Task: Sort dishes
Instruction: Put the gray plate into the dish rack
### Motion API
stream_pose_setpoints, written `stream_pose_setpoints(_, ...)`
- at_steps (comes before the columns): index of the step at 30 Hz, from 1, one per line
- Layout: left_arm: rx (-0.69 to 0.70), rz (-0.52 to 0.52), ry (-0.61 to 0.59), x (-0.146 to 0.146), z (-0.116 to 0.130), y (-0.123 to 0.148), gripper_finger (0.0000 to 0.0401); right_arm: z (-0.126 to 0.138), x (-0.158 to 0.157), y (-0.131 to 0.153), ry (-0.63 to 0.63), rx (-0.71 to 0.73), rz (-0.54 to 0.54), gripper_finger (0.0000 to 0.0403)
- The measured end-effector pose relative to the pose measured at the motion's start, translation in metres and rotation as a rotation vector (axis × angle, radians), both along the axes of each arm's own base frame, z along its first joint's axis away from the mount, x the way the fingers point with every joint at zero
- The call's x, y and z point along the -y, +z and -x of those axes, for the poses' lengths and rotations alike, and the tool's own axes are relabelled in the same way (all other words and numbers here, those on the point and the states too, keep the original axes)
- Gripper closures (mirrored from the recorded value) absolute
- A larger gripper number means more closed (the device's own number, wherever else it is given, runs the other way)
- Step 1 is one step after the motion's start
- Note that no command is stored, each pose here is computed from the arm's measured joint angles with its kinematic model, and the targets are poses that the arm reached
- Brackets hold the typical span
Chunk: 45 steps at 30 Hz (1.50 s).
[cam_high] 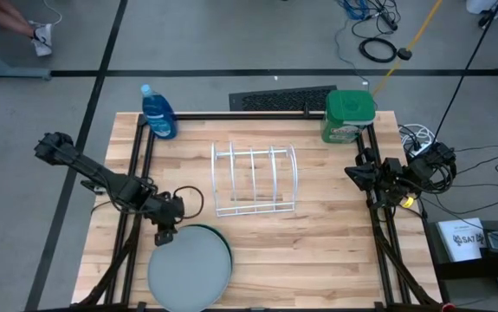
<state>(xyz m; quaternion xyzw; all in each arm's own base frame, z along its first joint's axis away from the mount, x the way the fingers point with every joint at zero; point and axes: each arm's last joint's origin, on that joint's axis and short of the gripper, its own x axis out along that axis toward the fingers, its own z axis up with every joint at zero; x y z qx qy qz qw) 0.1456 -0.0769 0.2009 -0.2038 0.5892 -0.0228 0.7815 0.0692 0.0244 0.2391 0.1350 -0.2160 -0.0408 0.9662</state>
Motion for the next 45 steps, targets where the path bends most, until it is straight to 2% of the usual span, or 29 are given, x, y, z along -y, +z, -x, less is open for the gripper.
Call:
stream_pose_setpoints(17, -0.176, -0.068, -0.069, 0.009, -0.014, -0.030, 0.0252, 0.000, 0.000, 0.000, 0.000, 0.000, 0.000, 0.0392)
stream_pose_setpoints(21, -0.171, -0.078, -0.083, 0.009, -0.014, -0.030, 0.0282, 0.000, 0.000, 0.000, -0.001, 0.000, 0.001, 0.0392)
stream_pose_setpoints(27, -0.161, -0.102, -0.080, 0.008, -0.013, -0.028, 0.0356, 0.000, 0.000, 0.000, -0.002, -0.001, 0.005, 0.0392)
stream_pose_setpoints(32, -0.153, -0.122, -0.084, 0.005, -0.008, -0.023, 0.0393, 0.000, 0.000, 0.000, -0.004, -0.001, 0.008, 0.0392)
stream_pose_setpoints(41, -0.019, -0.325, 0.007, -0.004, -0.007, 0.011, 0.0371, 0.000, 0.000, 0.000, -0.009, -0.002, 0.018, 0.0392)
stream_pose_setpoints(45, 0.033, -0.355, 0.029, -0.005, -0.009, 0.020, 0.0369, 0.000, 0.000, 0.000, -0.010, -0.002, 0.020, 0.0392)
